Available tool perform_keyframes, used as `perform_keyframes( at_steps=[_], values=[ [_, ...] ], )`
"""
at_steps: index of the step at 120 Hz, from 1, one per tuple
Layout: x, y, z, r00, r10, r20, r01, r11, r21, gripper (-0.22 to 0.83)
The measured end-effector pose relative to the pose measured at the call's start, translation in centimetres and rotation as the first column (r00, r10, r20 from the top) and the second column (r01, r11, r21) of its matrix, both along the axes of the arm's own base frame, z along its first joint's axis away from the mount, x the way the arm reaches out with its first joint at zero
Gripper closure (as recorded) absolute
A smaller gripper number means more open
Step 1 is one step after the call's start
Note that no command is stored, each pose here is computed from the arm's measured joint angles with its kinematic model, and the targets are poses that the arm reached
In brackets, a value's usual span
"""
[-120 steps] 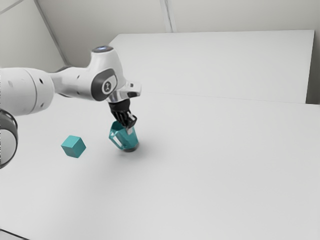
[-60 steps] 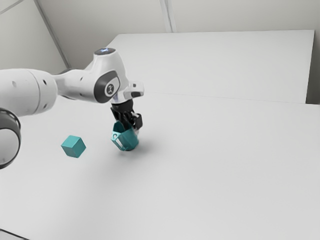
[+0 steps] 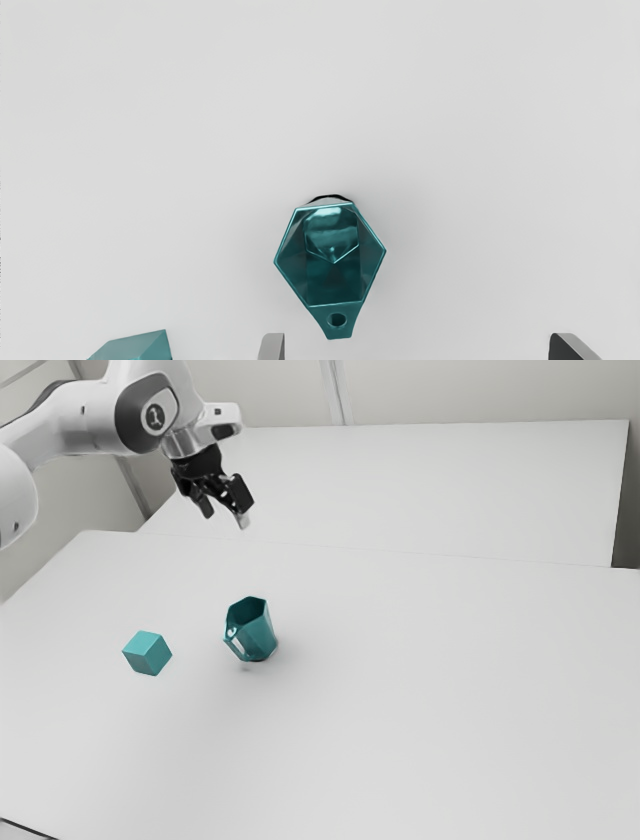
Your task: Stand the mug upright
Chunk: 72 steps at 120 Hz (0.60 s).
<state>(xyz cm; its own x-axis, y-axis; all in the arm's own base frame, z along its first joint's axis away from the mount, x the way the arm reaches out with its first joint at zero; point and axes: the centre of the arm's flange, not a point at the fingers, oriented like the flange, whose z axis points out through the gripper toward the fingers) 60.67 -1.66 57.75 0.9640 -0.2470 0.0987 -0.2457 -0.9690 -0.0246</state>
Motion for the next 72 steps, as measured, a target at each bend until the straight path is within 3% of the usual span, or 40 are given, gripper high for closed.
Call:
perform_keyframes(
  at_steps=[23,72],
  values=[
    [-2.0,-0.3,2.1,0.999,-0.003,-0.05,0.003,1.0,-0.003,0.01],
    [-2.7,0.1,1.8,0.994,0.011,-0.106,-0.012,1.0,-0.009,0.0]
  ],
)
